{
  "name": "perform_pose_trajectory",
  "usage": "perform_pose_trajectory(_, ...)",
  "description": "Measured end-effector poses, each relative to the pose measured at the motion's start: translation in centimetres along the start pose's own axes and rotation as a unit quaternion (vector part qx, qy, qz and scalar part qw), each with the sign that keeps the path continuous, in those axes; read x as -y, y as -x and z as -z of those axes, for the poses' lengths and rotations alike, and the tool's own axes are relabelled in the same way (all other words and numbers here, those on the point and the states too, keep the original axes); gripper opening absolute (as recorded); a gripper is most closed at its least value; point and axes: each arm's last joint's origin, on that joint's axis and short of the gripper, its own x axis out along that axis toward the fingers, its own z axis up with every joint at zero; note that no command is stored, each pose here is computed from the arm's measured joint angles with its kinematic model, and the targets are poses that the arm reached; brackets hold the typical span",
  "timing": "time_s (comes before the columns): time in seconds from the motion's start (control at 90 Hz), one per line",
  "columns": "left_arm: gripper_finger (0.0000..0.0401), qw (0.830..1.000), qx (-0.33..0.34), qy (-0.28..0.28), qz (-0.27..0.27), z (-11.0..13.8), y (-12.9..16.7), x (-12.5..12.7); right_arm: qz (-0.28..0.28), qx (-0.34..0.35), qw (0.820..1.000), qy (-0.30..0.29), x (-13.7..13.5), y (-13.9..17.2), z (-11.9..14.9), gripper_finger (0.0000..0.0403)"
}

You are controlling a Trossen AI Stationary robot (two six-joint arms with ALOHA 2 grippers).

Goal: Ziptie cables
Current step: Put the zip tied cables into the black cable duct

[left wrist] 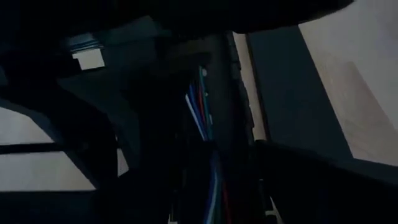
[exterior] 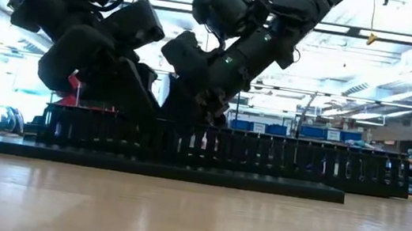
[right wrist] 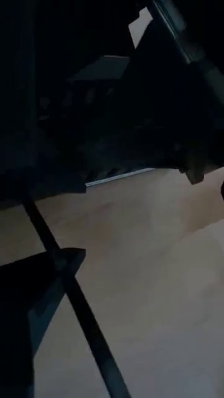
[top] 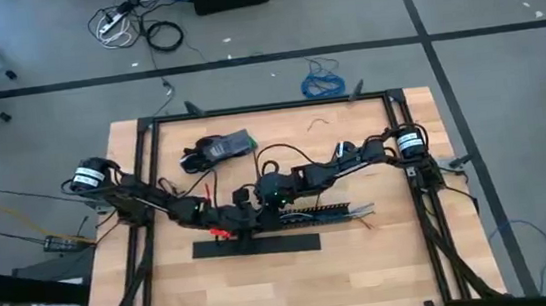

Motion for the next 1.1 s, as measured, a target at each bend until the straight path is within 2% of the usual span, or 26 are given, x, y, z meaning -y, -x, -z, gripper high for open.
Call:
perform_pose_trajectory(0.589, 0.0204, 1.000, -0.003, 0.001, -0.010, 0.1, 0.0, -0.2, 0.013, 0.004, 1.000, 0.005, 1.7, 0.5, -1.8, 0.0144)
perform_pose_trajectory(0.922, 0.0204, 1.000, -0.003, 0.001, -0.005, 0.1, 0.0, -0.1, 0.037, -0.002, 0.999, 0.015, 3.4, 0.6, -2.2, 0.0113)
perform_pose_trajectory(1.1, 0.0204, 1.000, -0.003, 0.001, -0.003, 0.1, 0.0, -0.1, 0.045, 0.006, 0.999, 0.011, 4.4, 0.8, -3.1, 0.0111)
